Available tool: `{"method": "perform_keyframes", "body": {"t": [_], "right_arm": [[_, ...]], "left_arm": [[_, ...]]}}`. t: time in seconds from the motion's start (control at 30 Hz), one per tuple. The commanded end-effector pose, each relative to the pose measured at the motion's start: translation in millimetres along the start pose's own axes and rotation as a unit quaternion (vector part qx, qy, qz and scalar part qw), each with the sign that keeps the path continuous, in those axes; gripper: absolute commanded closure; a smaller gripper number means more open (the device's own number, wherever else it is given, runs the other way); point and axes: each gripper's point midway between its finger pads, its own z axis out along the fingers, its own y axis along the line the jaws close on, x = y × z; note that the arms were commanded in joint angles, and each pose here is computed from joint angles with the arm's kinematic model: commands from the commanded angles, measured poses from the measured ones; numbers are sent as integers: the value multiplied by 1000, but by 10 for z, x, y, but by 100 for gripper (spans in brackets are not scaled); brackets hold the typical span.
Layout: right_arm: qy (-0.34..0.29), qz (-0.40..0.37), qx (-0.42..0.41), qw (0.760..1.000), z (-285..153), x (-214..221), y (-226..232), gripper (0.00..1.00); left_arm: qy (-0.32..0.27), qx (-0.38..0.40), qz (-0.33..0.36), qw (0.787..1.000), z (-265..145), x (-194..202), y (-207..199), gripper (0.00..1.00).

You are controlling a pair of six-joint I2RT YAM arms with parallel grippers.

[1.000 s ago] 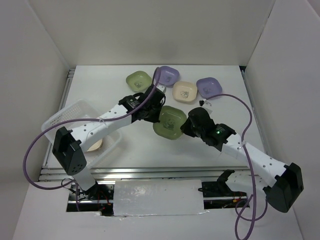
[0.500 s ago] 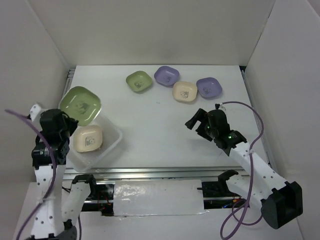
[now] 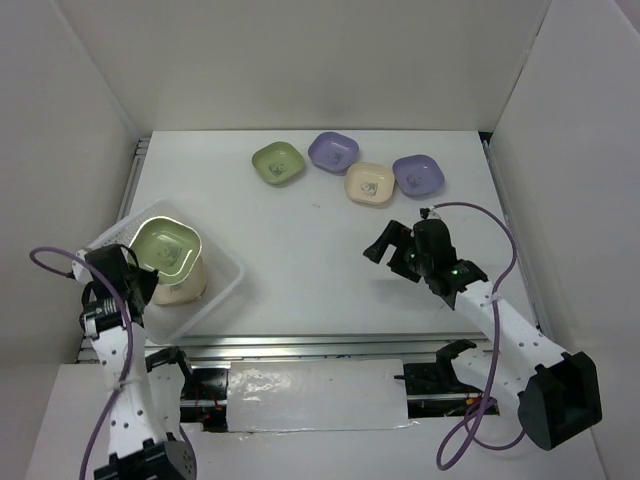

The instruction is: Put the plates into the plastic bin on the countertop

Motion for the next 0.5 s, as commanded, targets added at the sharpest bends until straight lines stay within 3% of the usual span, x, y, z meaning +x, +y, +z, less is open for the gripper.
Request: {"method": "perform_keyframes", "body": {"t": [0.0,0.2,0.47], "right_arm": [[-10,-12,-22,1000,15,-50,36,0],[-16,-14,-23,1000,-43,-65,-38,0],[-10,-17,-42,999,-67,-55,-36,0]], "left_arm": [[-7,76,-75,994,-125,53,-195,100],[4,83,-181,980,-10,278,-75,100],[12,85,-235,968,219,325,-43,97]]}}
